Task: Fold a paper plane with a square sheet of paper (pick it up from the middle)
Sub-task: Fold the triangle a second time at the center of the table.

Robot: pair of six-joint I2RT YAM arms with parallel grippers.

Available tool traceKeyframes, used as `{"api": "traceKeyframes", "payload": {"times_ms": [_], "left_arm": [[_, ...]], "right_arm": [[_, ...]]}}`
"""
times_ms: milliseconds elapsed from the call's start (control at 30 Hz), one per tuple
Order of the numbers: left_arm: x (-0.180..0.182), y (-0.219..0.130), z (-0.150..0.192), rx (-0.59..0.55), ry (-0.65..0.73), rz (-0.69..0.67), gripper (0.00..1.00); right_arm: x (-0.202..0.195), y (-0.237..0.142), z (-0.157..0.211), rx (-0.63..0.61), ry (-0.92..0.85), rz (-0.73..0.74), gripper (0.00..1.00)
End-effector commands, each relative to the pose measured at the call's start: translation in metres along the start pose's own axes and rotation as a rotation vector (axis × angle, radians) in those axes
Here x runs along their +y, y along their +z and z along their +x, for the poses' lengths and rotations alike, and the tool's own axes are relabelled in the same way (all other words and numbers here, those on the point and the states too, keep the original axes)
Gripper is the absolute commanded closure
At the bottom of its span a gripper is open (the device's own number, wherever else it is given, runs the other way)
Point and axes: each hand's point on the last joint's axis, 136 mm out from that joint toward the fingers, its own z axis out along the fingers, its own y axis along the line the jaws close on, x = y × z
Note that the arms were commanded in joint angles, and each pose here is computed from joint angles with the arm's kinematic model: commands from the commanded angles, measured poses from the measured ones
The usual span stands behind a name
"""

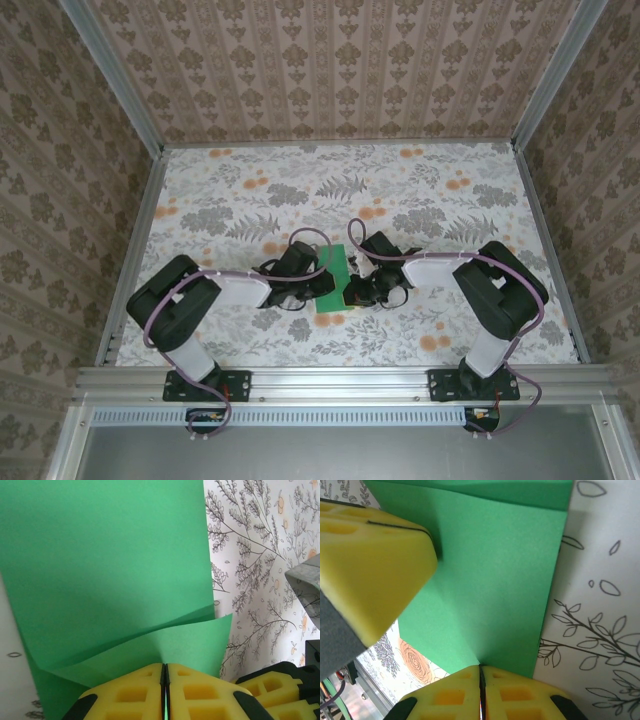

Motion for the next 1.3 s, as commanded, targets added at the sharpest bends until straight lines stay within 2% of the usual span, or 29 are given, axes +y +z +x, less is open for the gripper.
{"api": "traceKeyframes", "payload": {"times_ms": [0, 533, 767, 967, 1267], "left_arm": [[0.008, -0.01, -0.009, -0.048, -0.02, -0.031, 0.87], [0.085, -0.024, -0.002, -0.066, -0.104, -0.27, 0.89], [0.088, -0.029, -0.003, -0.068, -0.107, -0.281, 0.89], [0.072, -0.027, -0.007, -0.045, -0.066, -0.235, 0.89], [0.071, -0.024, -0.003, -0.023, -0.062, -0.228, 0.89]], "right_arm": [[-0.068, 0.005, 0.049, 0.123, 0.127, 0.265, 0.9], [-0.067, 0.001, 0.051, 0.096, 0.118, 0.254, 0.9], [-0.04, -0.009, 0.032, 0.04, 0.067, 0.177, 0.9], [0.008, -0.027, 0.003, -0.042, -0.01, 0.061, 0.89], [0.035, -0.005, -0.021, -0.017, -0.058, 0.068, 0.89]]}}
